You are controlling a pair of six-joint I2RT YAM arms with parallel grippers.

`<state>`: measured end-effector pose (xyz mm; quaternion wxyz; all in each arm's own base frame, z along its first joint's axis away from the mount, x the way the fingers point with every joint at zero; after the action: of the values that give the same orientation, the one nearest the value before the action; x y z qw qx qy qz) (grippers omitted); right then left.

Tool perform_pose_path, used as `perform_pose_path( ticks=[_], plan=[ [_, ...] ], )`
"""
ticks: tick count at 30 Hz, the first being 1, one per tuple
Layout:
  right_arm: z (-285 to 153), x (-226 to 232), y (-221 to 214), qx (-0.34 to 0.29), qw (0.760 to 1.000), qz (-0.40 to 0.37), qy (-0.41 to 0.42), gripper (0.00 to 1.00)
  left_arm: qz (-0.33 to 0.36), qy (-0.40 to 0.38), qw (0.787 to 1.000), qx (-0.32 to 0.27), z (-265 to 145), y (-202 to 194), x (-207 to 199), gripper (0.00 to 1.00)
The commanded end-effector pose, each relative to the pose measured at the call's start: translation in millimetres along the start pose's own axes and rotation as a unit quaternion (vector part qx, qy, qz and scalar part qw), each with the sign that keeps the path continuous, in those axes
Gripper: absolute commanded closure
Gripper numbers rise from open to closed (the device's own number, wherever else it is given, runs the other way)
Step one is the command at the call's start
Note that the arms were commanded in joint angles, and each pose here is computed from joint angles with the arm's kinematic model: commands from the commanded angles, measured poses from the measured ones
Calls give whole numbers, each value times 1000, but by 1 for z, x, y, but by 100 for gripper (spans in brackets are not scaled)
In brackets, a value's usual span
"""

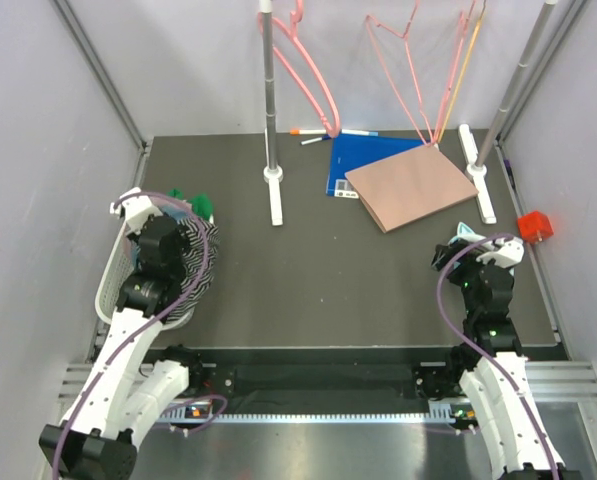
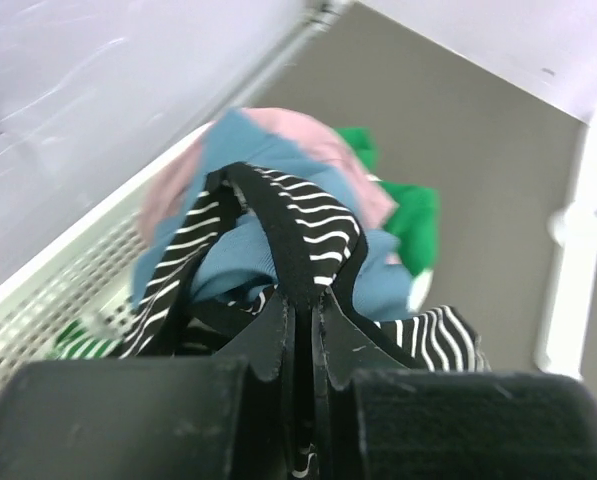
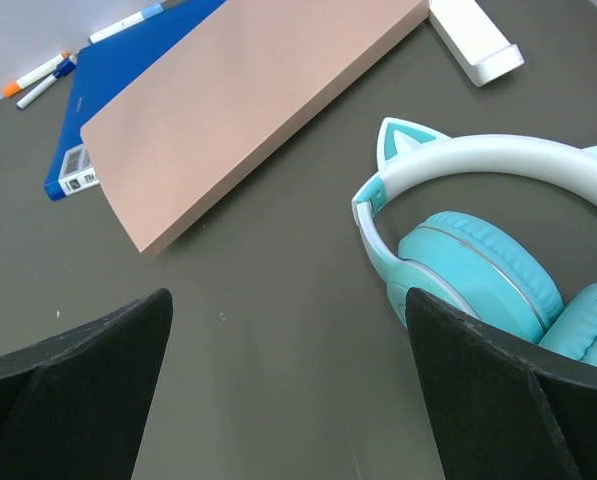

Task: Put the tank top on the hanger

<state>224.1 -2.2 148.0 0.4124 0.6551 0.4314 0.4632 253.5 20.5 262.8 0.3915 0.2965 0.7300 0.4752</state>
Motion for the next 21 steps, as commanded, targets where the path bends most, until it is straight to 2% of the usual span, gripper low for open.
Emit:
perform_pose_path(
  ticks=[1,2,4,6,7,8,9,13,21],
  plan=[
    [0,10,29,-43,999,11,21,0,-70,67,993,-69,-2,10,25,98],
    [0,10,29,-42,999,10,21,0,-69,72,993,-61,-1,1,29,95],
    [0,10,28,-41,999,10,21,0,-72,61,995,-44,0,-12,29,79],
    [0,10,27,-40,999,10,22,0,-61,47,997,-15,2,-29,28,47],
    [0,11,27,-41,999,10,24,0,-51,48,998,1,1,-36,29,20],
    [0,11,27,-40,999,10,24,0,-53,49,997,10,0,-39,30,16],
    [0,11,27,-39,999,10,25,0,-54,50,997,16,-1,-41,30,13],
    [0,12,27,-38,999,10,29,0,-54,35,997,32,-7,-41,29,13],
    [0,13,27,-37,999,9,32,0,-61,4,997,48,-23,-37,28,20]
  ],
)
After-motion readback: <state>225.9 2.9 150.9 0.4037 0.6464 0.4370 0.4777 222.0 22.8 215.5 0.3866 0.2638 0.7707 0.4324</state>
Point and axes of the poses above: each gripper's point midway between its finger pads, its own z axis out along the fingers, its own x axis along the line the jaws close on, y = z × x, the point moved 4 cm from there along -z, back along the fingers, and after that the axes turned 7 degrees about -z, right-handed, at the moved point
